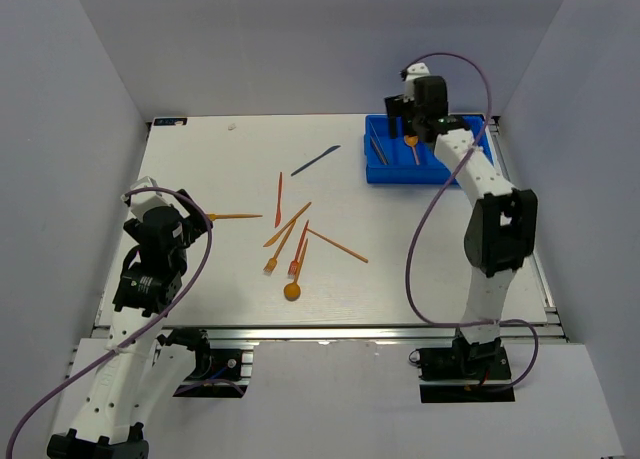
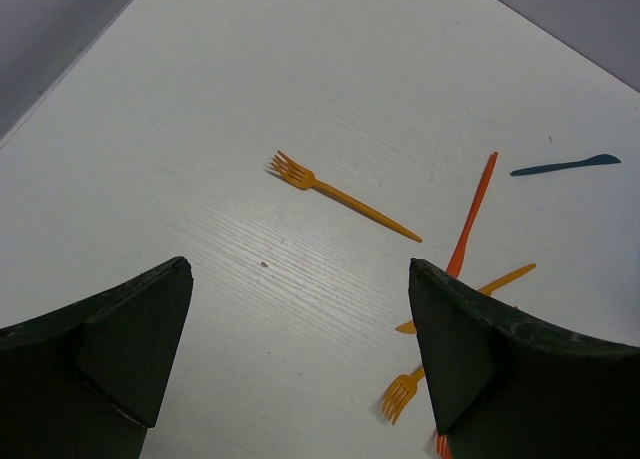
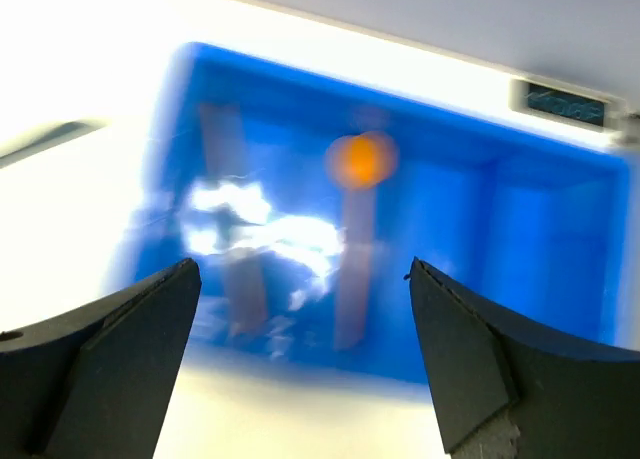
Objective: Sort the eating utensils into containers
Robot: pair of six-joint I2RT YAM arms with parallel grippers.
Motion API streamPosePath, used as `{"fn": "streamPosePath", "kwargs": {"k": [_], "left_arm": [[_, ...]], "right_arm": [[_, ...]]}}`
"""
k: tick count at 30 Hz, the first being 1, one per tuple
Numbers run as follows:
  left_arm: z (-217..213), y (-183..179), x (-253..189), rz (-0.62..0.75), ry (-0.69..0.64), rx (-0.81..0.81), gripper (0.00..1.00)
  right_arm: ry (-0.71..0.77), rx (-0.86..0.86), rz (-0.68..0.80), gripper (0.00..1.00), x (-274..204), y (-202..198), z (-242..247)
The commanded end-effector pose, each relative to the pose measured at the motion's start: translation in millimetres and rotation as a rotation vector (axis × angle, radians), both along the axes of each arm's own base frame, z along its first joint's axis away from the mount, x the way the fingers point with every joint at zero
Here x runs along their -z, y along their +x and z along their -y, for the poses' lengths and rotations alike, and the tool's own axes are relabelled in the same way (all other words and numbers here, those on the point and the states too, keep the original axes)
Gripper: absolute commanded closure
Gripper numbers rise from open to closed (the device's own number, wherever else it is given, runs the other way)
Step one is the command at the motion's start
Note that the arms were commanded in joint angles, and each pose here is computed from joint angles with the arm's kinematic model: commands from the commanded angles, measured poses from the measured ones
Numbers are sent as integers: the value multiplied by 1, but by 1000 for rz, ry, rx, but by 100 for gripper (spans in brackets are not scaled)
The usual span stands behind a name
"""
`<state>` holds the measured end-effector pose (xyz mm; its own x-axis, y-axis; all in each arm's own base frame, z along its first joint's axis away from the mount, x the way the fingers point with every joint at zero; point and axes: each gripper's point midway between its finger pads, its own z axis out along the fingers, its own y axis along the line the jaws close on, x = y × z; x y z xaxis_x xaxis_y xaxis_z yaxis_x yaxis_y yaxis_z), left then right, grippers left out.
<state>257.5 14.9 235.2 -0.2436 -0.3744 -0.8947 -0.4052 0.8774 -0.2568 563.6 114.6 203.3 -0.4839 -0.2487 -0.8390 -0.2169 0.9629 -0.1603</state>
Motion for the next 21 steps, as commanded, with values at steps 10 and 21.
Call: {"fn": "streamPosePath", "kwargs": {"k": [10,21], "left_arm": [[-3,-1,-2,11,7,-14,2],[-3,-1,0,2,9,-19,2]], "right_arm": [[279,-383,-293,13,62,-277,-217],[310,-29,-405,30,129,-349,-271]]}}
